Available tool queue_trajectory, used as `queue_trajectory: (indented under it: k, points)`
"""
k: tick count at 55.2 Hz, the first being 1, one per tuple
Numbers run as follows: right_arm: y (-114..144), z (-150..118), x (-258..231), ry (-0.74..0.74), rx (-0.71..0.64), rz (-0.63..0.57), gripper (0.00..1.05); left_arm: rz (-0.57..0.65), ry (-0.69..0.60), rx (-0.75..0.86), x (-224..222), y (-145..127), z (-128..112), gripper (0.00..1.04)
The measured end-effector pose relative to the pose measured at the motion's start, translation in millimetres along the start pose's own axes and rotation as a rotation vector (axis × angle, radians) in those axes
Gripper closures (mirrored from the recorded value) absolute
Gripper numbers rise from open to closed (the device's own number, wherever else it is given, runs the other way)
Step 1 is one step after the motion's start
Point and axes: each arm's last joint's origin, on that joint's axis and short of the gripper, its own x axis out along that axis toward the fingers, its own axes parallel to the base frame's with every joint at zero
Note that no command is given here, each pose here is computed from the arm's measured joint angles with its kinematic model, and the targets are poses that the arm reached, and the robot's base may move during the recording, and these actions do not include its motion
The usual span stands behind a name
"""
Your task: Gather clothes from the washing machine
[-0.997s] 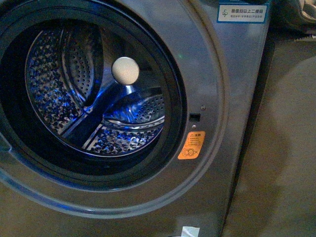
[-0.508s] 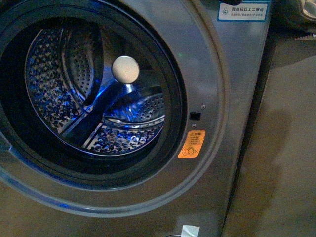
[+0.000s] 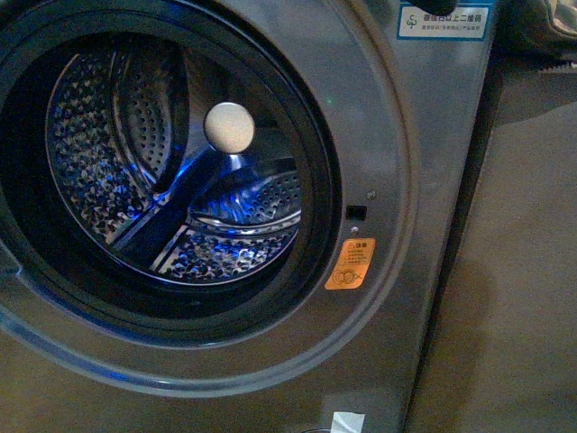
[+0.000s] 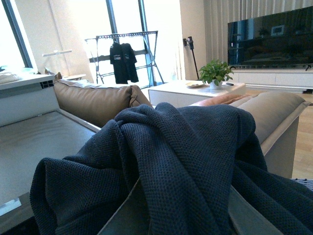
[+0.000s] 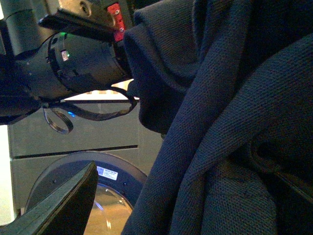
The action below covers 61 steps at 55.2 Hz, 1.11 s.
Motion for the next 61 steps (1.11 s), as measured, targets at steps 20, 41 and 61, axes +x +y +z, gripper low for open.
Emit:
queue_trajectory:
  k: [20,41,61]
  points:
    - [-17.0,-0.7,34.0,0.012,0.016,-0.280,0.07,0.001,0.000,0.000,0.0,0.0,0.0,0.88]
    - [-17.4,-9.3,59.4,0.064,-0.103,-0.458,0.17,0.008,0.001,0.000,-0.1,0.5,-0.1,0.88]
    - [-33.7,16.3,35.0,-0.051,-0.217,-0.626,0.84,0.001,-0.003,0.000,-0.3,0.3,0.9,0.43]
